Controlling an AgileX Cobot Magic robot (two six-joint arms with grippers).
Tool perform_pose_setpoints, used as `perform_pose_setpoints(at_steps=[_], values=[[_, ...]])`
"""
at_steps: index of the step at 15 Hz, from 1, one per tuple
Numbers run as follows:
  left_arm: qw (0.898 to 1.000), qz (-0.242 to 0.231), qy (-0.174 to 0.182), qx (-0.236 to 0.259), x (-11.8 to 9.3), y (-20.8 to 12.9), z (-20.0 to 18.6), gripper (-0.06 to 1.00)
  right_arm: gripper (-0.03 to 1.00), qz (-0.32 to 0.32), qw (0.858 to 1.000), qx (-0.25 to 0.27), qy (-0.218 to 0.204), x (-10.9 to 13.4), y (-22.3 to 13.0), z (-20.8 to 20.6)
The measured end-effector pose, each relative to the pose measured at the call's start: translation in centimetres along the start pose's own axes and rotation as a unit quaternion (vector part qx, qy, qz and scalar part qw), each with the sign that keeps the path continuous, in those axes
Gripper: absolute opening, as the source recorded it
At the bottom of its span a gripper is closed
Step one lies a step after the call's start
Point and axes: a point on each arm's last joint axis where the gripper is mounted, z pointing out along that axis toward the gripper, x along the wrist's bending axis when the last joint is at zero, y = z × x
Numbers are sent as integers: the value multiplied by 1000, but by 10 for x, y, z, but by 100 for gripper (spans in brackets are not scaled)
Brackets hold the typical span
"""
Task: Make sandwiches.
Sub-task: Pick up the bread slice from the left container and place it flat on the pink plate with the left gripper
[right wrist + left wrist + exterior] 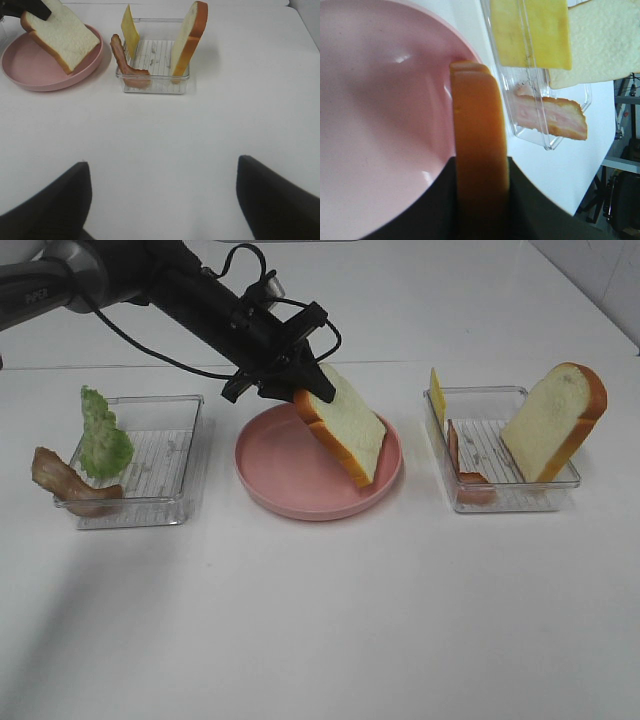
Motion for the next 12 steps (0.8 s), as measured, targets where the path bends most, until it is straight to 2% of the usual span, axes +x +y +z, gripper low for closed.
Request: perform_pose_setpoints(at_steps=[3, 8, 10, 11, 12], values=[[1000, 13, 21, 1, 1, -1, 3, 33, 76, 0, 1000, 0, 0, 0, 0, 0], [999, 24, 30, 5, -4, -4, 10, 61, 76, 0, 1000, 0, 0, 0, 0, 0], [998, 33, 49, 13, -2, -6, 11, 64, 76, 0, 1000, 0, 0, 0, 0, 0], [995, 50, 85, 26, 2, -8, 13, 64, 76, 0, 1000, 0, 0, 0, 0, 0], [993, 54, 97, 30, 2, -10, 15, 64, 76, 0, 1000, 0, 0, 0, 0, 0]])
